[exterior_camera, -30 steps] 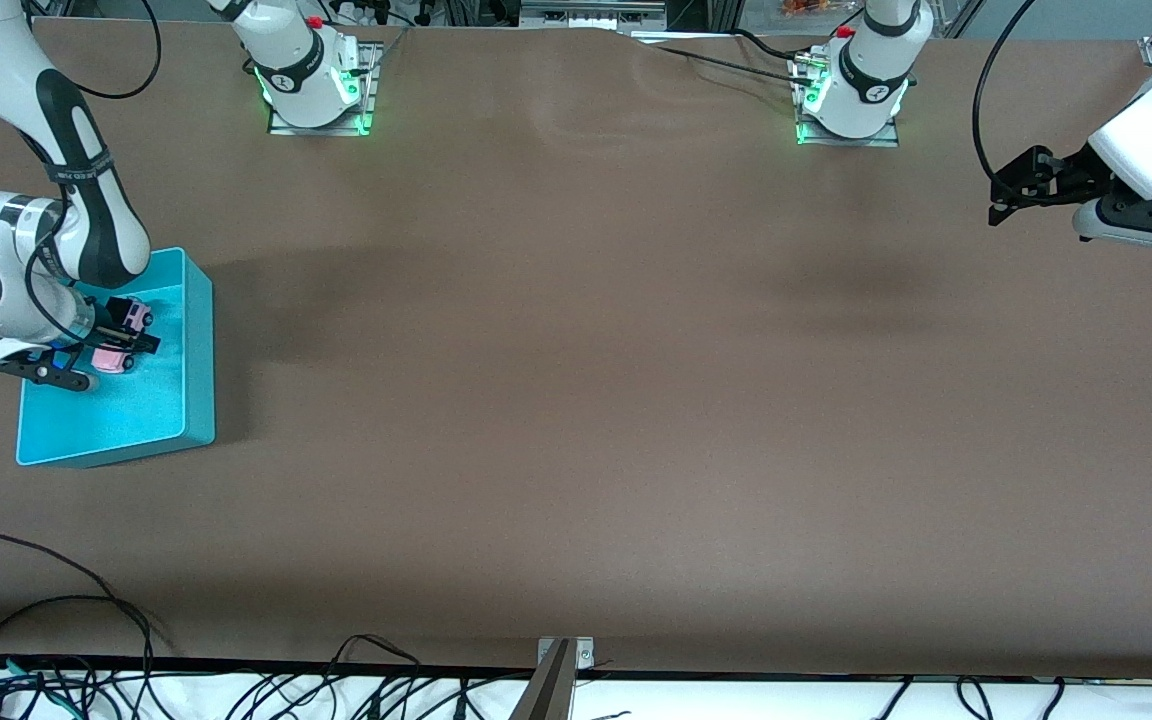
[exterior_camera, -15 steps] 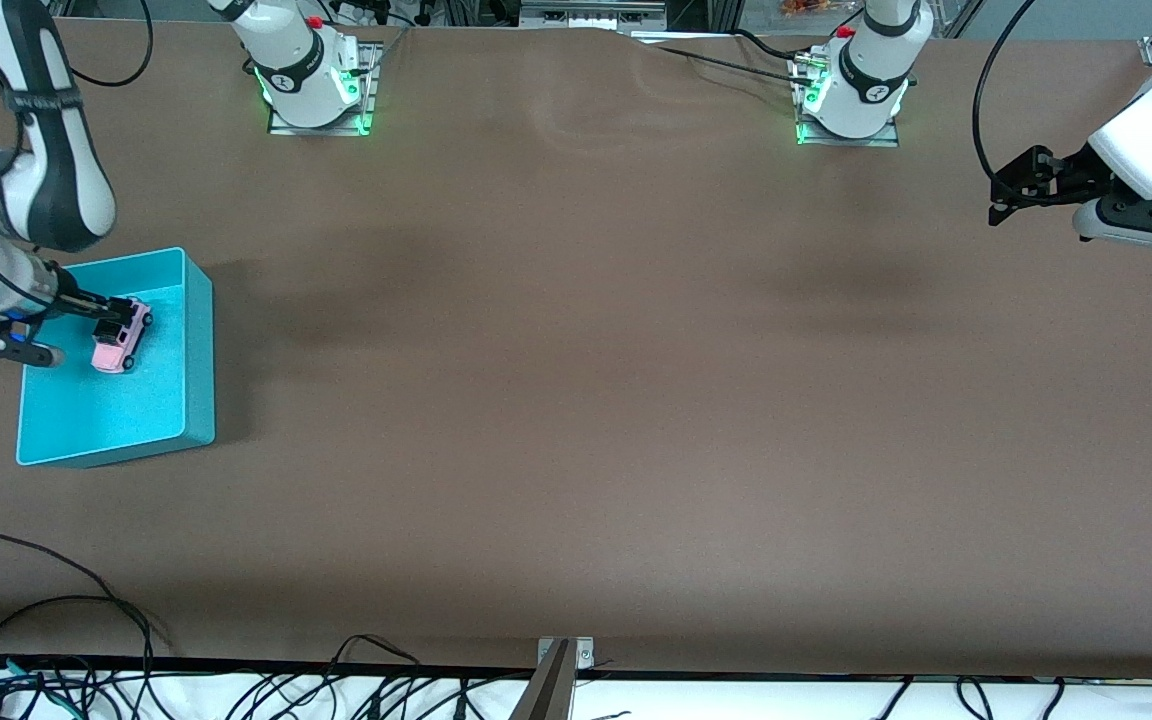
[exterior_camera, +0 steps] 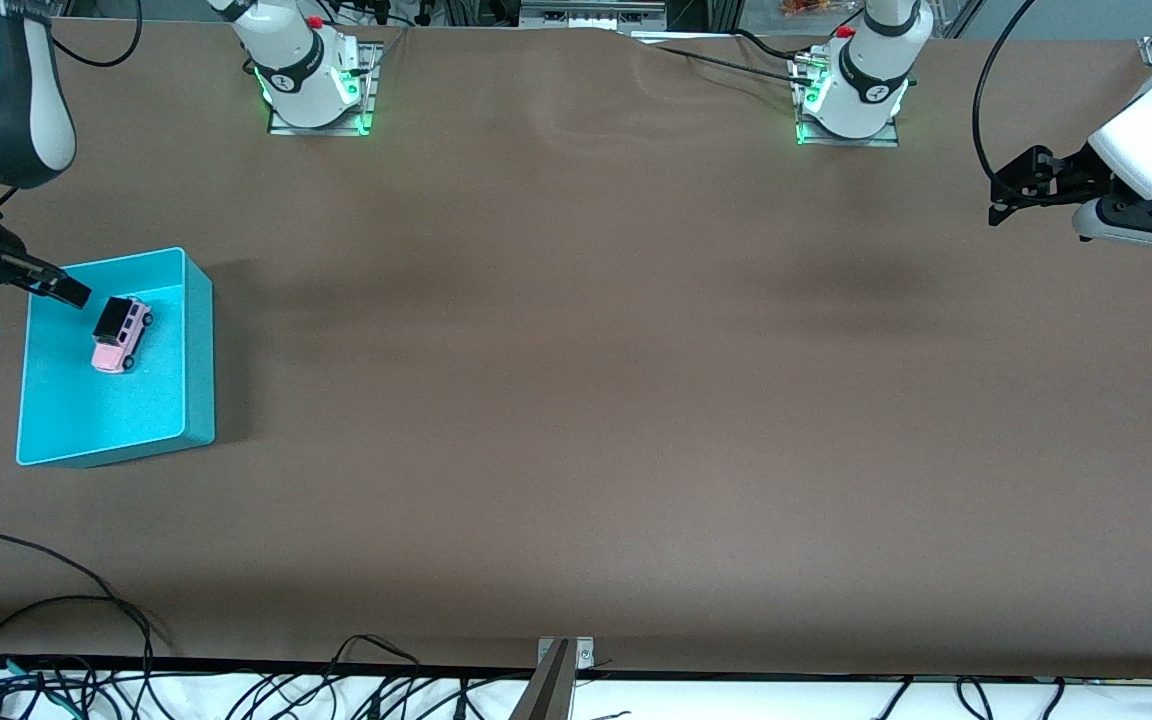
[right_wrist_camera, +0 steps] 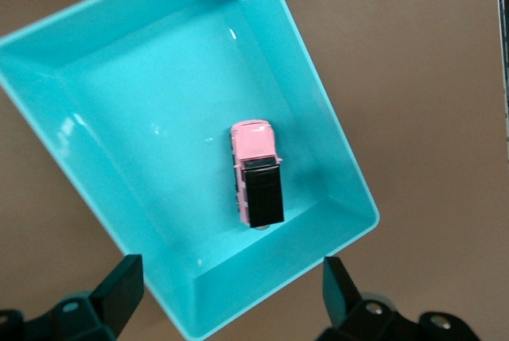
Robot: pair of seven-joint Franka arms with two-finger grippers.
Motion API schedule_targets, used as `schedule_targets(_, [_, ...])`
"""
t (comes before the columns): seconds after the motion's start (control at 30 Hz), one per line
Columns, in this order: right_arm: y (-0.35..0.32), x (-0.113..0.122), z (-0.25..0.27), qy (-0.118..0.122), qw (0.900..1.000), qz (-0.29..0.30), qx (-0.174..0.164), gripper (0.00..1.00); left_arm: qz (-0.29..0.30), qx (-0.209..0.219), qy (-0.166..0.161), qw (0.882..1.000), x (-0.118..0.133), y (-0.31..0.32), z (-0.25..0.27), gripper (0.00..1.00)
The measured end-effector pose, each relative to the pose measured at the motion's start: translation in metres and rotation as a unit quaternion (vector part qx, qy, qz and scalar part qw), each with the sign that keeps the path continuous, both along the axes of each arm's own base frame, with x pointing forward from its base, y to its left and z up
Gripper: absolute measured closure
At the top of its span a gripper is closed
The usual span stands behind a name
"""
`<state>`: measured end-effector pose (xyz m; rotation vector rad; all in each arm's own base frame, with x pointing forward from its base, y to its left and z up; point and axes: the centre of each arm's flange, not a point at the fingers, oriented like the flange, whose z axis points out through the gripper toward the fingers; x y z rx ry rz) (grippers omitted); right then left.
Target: Wind and store pink jeep toy
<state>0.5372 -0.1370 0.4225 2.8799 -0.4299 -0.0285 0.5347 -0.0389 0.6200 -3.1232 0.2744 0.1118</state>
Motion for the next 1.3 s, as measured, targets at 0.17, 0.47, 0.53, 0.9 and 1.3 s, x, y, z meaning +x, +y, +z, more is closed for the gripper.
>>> schedule_targets(0.17, [0.026,-0.002,0.032,-0.028,0.998,-0.018,0.056,0.0,0.0,0.0,0.0,1.0,0.0,0.0,0.0,0.0])
schedule_targets(0.47, [0.062,-0.007,0.104,-0.031,0.992,-0.023,0.119,0.0,0.0,0.0,0.0,1.0,0.0,0.0,0.0,0.0])
schedule_targets(0.53, [0.069,-0.006,0.12,-0.033,0.991,-0.021,0.129,0.0,0.0,0.0,0.0,1.0,0.0,0.0,0.0,0.0])
schedule_targets(0.9, [0.12,-0.003,0.172,-0.035,0.99,0.03,0.137,0.0,0.0,0.0,0.0,1.0,0.0,0.0,0.0,0.0])
schedule_targets(1.3, [0.149,-0.003,0.178,-0.027,0.985,0.104,0.135,0.0,0.0,0.0,0.0,1.0,0.0,0.0,0.0,0.0])
